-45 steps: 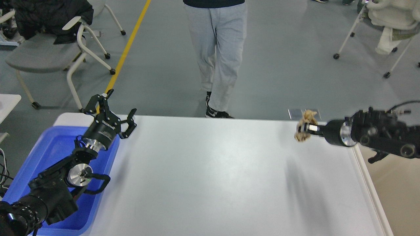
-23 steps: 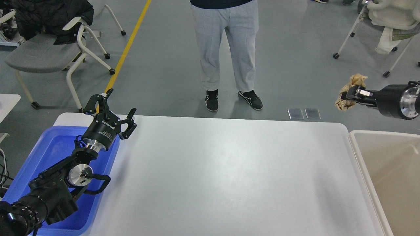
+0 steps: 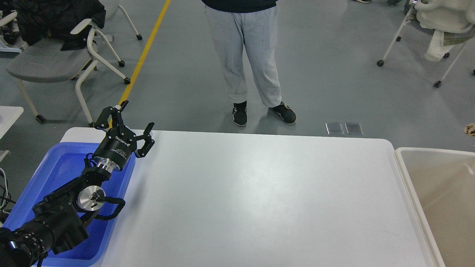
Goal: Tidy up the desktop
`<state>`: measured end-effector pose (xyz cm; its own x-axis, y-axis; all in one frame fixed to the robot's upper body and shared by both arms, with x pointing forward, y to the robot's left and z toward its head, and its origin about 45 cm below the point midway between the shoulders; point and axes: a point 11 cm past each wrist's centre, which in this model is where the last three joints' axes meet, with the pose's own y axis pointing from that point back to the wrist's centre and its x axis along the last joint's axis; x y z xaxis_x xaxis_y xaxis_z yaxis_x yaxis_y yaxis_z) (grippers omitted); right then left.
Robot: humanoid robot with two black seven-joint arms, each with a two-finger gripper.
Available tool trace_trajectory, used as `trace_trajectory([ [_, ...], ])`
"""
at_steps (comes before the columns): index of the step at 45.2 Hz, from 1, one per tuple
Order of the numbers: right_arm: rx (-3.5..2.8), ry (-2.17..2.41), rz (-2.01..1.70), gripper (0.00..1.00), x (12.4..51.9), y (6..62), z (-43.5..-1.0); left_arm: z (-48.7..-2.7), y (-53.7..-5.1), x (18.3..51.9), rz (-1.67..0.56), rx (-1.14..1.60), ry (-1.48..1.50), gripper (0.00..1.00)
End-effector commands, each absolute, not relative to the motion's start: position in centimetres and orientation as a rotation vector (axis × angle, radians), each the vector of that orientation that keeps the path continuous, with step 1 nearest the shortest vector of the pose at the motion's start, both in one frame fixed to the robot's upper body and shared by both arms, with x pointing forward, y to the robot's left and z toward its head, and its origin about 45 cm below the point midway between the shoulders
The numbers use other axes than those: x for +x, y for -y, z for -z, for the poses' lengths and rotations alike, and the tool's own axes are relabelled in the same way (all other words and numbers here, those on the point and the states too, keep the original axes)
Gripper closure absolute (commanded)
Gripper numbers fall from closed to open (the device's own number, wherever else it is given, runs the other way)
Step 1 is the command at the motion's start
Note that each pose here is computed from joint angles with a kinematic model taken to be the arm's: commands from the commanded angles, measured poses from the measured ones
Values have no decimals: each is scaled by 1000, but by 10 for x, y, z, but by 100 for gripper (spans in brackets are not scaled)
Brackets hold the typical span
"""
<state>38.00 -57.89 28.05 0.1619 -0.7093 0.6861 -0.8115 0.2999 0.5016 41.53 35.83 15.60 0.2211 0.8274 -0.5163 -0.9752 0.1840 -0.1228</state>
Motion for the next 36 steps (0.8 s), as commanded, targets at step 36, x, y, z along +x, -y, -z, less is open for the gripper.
trace_trajectory([
  [36,1053,2241,755,100,301,579,-88,-156,-358,415,-1314,-476,-371,0],
])
